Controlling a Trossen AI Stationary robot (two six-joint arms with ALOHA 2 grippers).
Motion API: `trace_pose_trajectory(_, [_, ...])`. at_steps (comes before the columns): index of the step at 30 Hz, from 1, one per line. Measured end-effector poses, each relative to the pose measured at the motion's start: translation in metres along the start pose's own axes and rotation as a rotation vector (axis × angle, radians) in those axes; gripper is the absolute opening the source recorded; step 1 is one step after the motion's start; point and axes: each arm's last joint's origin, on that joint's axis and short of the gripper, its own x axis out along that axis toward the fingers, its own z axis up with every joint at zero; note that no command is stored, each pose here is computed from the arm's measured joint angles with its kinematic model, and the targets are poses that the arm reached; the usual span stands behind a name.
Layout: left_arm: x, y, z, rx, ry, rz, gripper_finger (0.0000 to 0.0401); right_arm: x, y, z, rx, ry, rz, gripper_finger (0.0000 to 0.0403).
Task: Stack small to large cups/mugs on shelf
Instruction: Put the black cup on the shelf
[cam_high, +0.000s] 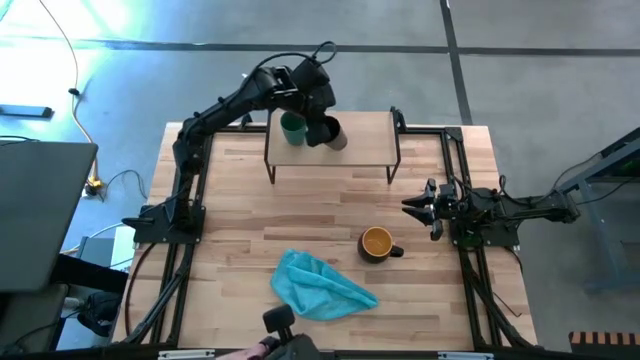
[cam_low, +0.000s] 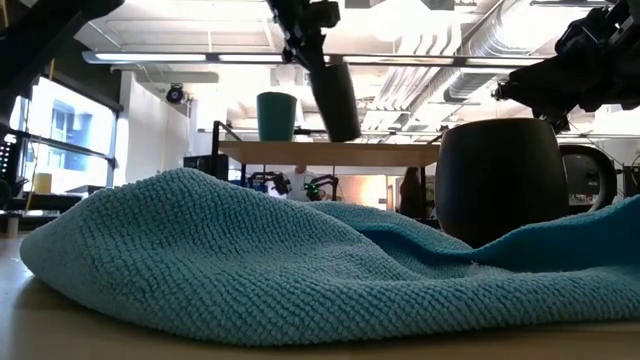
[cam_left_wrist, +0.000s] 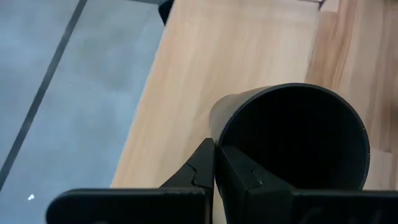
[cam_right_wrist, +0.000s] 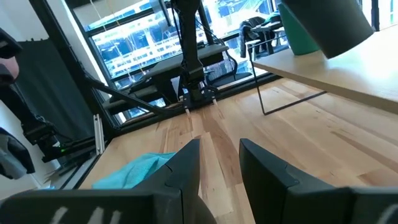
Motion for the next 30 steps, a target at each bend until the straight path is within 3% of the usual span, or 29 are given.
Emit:
trace_pose_trajectory(15, [-0.001, 0.016, -0.005, -0.038, 0.025, 0.053, 0.0000, 0.000, 0.000, 0.000, -0.007, 0.002, 0.000, 0.0103])
trace_pose_trajectory(30, [-0.001, 0.019, -0.007, -0.045, 0.034, 0.031, 0.0000, 0.000, 0.000, 0.000, -0.010, 0.002, -0.001, 0.0103])
